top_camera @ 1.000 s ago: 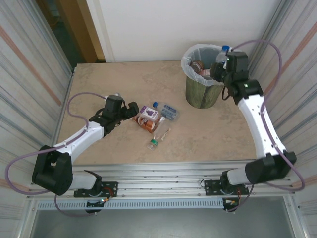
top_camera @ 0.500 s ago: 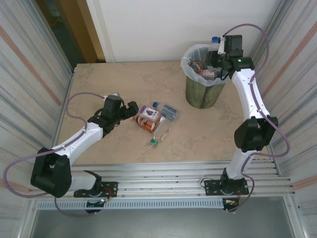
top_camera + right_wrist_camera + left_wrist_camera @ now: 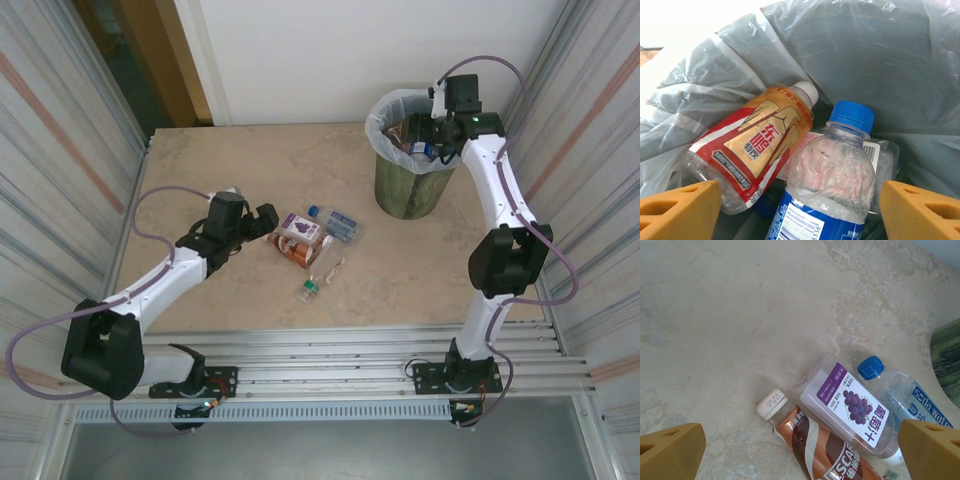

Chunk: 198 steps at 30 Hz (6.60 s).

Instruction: Put the plastic bottles in the bin

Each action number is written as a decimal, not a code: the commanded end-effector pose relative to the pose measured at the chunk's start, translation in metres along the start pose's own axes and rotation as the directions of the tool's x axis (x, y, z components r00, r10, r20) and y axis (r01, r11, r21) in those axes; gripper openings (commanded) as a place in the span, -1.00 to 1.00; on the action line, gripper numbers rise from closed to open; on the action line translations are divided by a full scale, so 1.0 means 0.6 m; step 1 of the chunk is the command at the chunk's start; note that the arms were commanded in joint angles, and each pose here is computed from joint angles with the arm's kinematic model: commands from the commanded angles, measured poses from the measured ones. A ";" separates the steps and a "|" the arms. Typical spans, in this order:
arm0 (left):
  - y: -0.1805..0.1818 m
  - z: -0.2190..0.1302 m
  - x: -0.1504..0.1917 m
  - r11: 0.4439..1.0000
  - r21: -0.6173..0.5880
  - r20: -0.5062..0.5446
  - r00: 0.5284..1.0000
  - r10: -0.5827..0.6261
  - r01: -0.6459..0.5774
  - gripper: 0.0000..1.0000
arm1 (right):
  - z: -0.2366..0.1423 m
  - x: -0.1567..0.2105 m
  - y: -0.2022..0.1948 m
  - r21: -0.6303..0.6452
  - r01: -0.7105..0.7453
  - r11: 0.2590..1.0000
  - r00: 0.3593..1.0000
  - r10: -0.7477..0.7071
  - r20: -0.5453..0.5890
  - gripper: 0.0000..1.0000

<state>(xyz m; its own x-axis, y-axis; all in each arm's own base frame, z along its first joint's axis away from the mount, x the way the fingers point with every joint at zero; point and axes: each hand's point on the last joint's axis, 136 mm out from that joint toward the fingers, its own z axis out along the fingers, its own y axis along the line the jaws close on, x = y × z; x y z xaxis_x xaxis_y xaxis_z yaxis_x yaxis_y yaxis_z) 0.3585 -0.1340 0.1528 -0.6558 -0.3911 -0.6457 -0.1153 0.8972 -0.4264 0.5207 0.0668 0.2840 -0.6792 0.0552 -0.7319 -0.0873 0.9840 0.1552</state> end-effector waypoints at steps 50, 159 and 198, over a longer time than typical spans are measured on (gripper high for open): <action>0.022 0.039 0.036 0.994 -0.007 -0.086 0.990 -0.113 0.113 0.98 | -0.034 0.504 0.334 -0.041 -0.328 0.944 0.866 0.283 -0.412 0.96; -0.009 0.023 0.009 0.995 0.100 -0.011 1.000 -0.003 0.004 0.97 | -0.138 -0.146 -0.040 0.212 -0.009 0.977 0.967 -0.046 0.251 -0.16; -0.012 0.017 0.001 0.995 0.098 -0.003 1.000 -0.007 0.007 0.98 | -0.058 -0.075 -0.067 0.285 0.080 0.955 0.996 -0.091 0.025 0.34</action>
<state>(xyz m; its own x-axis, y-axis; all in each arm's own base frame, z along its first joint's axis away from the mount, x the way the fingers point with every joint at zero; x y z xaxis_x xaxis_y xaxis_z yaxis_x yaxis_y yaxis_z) 0.3648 -0.1464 0.1371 -0.6801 -0.3962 -0.6168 -0.0593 0.8684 -0.4924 0.5416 0.0158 0.2979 -0.7023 -0.0221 -0.7116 0.0683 0.9928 -0.0982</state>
